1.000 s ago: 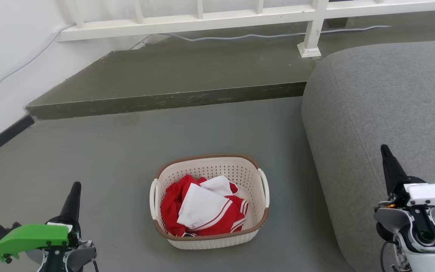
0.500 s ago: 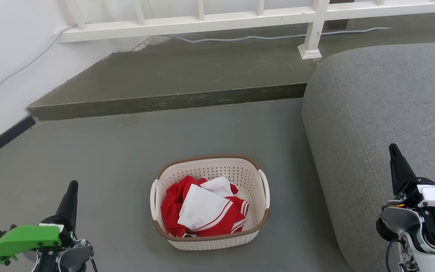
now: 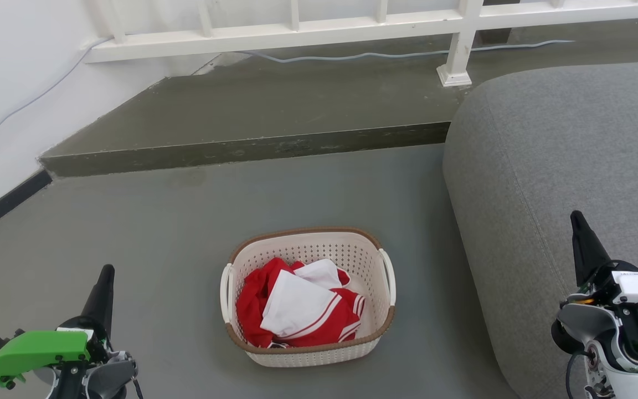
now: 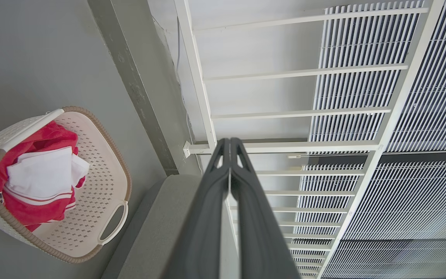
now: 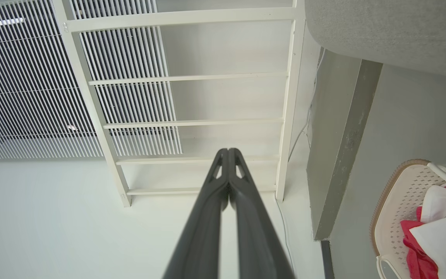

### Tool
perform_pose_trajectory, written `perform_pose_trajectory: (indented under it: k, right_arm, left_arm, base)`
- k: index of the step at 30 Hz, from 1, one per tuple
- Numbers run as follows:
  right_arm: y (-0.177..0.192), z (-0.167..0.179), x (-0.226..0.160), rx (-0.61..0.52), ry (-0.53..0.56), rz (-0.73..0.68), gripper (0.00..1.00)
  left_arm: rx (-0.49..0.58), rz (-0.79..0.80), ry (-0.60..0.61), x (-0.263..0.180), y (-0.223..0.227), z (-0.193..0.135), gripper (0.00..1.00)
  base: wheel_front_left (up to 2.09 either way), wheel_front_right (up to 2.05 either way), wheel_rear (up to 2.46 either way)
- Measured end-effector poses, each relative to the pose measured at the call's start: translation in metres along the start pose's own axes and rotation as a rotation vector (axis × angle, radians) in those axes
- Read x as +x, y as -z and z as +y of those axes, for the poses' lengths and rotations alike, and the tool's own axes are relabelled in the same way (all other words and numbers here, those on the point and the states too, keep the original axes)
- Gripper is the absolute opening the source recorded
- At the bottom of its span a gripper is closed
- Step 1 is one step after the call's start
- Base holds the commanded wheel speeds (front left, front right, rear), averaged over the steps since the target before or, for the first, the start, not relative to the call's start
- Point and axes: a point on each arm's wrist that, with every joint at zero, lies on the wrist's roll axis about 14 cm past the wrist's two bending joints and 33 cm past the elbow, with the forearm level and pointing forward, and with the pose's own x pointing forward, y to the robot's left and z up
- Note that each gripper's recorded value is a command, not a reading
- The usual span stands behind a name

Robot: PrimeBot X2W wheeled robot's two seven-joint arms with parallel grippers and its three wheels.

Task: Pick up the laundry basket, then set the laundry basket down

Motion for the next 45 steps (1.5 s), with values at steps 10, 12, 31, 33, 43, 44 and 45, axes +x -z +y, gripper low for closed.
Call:
perform_pose_trajectory:
  k: [10,12,31,33,43,44,45]
  right_arm:
    - [-0.0001,0.0000,0.0000,0.000,0.000,0.000,0.00]
    - [-0.0001,0.0000,0.0000,0.000,0.000,0.000,0.00]
    - [-0.0003,0.0003,0.0000,0.000,-0.001,-0.001,0.00]
    - [-0.0003,0.0004,0.0000,0.000,-0.001,-0.001,0.00]
    - [-0.0002,0.0006,-0.0001,0.000,-0.003,0.000,0.00]
    - [-0.0002,0.0006,-0.0001,0.000,-0.003,0.000,0.00]
    - [-0.0002,0.0006,-0.0001,0.000,-0.003,0.000,0.00]
  left_arm:
    - [0.000,0.000,0.001,0.0000,0.0000,-0.0002,0.00]
    - [0.000,0.000,0.001,0.0000,0.0000,-0.0002,0.00]
    - [0.000,0.000,0.002,0.0001,0.0000,-0.0007,0.00]
    - [0.000,0.000,0.002,0.0001,0.0000,-0.0007,0.00]
    - [0.000,0.000,0.002,0.0001,0.0000,-0.0008,0.00]
    - [0.000,0.000,0.002,0.0001,0.0000,-0.0008,0.00]
    - [0.000,0.000,0.002,0.0001,0.0000,-0.0008,0.00]
  base:
    - [0.00,0.00,0.00]
    - [0.00,0.00,0.00]
    - [0.00,0.00,0.00]
    - [0.00,0.00,0.00]
    - [0.00,0.00,0.00]
    - [0.00,0.00,0.00]
    - [0.00,0.00,0.00]
